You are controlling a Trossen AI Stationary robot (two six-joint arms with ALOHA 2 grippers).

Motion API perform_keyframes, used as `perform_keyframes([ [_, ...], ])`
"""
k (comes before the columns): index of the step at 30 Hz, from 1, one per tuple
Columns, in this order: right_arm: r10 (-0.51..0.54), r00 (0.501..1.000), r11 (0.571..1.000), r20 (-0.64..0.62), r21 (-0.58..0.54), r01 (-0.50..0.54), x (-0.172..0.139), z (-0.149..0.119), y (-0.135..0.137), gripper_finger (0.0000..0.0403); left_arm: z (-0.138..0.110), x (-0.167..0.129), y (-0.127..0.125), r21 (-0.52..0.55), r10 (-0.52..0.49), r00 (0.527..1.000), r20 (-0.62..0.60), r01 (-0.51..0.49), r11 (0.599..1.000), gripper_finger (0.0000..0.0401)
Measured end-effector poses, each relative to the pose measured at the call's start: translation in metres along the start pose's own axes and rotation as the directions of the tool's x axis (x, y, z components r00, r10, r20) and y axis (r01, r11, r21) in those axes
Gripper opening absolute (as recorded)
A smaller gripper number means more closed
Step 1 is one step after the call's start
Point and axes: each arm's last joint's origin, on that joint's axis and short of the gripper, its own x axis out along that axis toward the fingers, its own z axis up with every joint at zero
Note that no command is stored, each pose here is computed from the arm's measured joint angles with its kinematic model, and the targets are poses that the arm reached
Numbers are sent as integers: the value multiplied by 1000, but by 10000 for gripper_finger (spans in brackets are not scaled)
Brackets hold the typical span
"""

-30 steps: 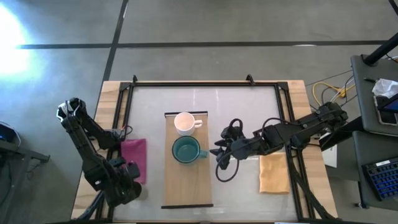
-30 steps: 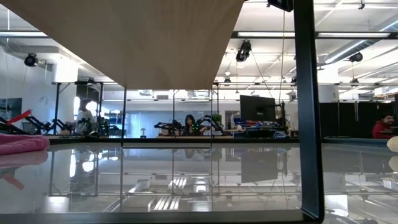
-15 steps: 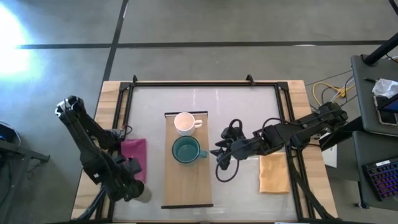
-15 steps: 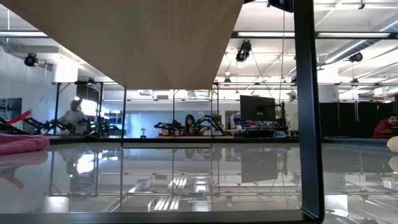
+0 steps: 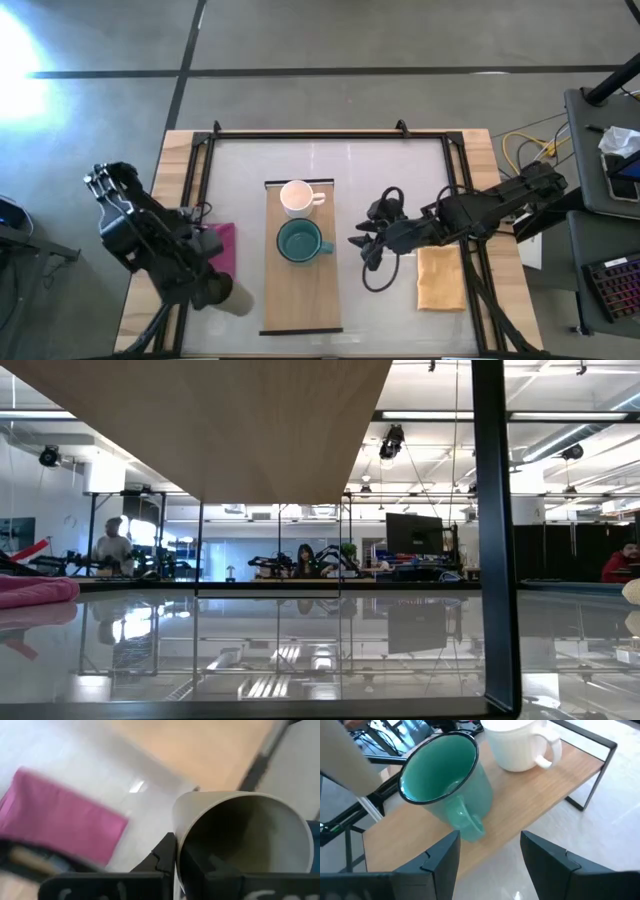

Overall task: Stack small to large cups/mugs on shelf
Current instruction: Put the gray cup on the shelf

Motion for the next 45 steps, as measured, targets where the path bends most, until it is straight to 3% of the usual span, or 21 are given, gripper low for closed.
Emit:
perform_keyframes([
  [8,57,998,998,-28,10,-57,-10,-11,10,201,43,18,-40,88,32,997,72,-39,995,0],
  [17,171,985,984,-33,47,-169,-3,-37,42,194,83,36,-66,169,54,989,139,-78,983,0],
  [26,200,979,973,-37,126,-193,29,-59,62,95,86,56,-81,216,58,996,64,-71,974,0],
  [33,297,955,939,9,176,-294,53,-67,80,16,92,65,-87,255,41,995,92,-63,965,0],
  [45,302,953,908,13,302,-291,67,-83,88,9,99,66,-84,306,73,988,138,-113,945,0],
])
